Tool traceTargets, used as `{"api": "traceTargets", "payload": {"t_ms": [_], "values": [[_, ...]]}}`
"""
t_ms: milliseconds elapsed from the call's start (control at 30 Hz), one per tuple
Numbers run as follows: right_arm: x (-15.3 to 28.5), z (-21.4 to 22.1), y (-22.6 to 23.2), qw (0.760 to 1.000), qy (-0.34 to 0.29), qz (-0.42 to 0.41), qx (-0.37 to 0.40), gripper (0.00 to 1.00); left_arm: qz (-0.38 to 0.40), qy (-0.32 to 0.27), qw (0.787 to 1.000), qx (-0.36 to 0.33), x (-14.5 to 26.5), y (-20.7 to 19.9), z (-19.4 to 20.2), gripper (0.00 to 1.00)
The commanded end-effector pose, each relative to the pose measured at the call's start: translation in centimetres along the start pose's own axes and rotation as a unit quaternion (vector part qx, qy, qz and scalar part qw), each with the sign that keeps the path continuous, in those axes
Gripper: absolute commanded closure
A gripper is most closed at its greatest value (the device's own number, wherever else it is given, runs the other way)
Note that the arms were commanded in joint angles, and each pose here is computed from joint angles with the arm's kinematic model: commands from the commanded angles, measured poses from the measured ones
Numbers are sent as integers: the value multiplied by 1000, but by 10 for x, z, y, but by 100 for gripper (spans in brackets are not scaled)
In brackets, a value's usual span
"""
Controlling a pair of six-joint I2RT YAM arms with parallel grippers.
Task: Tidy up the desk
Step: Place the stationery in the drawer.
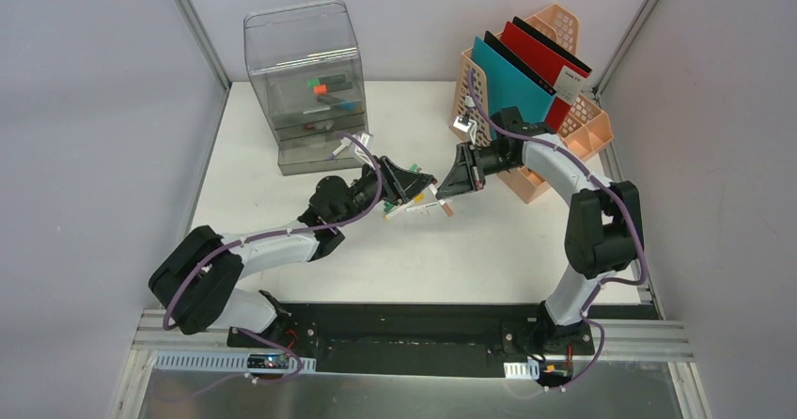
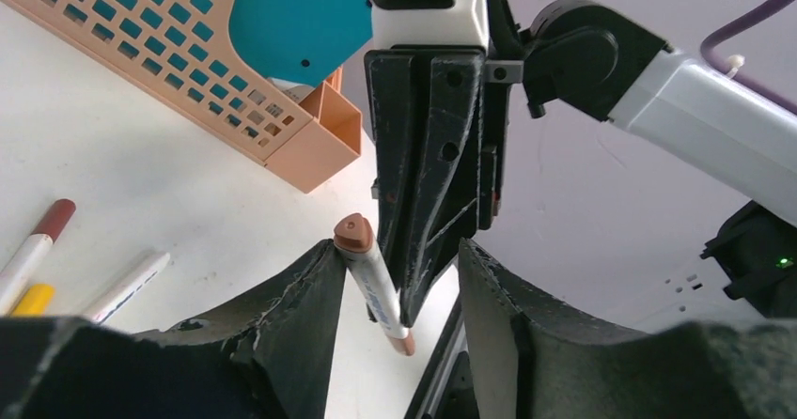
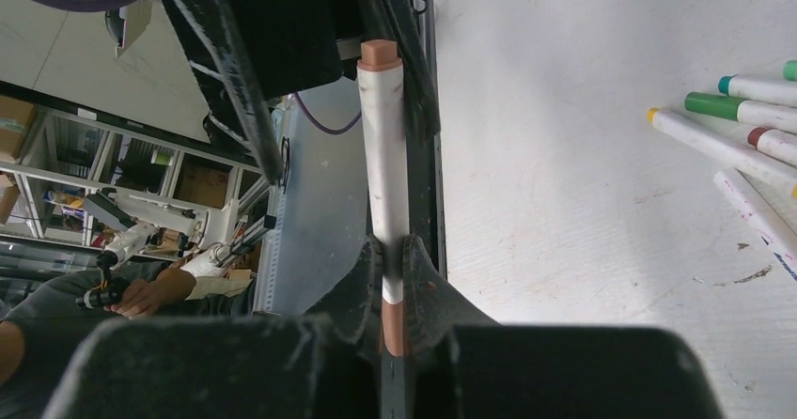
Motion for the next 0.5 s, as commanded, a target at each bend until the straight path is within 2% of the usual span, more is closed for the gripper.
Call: {"api": "traceTargets", "payload": {"t_ms": [0, 100, 233, 267, 400, 467], "values": [[-1, -11, 10, 999, -8, -24, 41, 100, 35, -19, 999, -5, -11, -17, -8, 54], [-1, -11, 10, 999, -8, -26, 41, 100, 34, -15, 999, -4, -12, -16, -6, 69], [-1, -10, 10, 999, -7, -26, 41, 100, 31, -14, 999, -6, -12, -14, -5, 97], [-1, -10, 10, 999, -7, -27, 41, 100, 30, -15, 999, -7, -11, -13, -5, 100], [-1, -9, 8, 999, -5, -23, 42, 98, 17, -25, 1000, -5, -7, -12, -6, 100], [0, -9, 8, 999, -1, -17, 47, 87, -12, -29, 999, 9, -2, -8, -7, 100]]}}
Point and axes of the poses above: each gripper's point midway between its finger pads, its own x axis back along the fingers, its own y axis along the line the jaws close on, z = x × y, the point moved 7 cm from there along x, back along the fingers, and after that the axes turned 4 degrees about x, right-handed, at the moved point
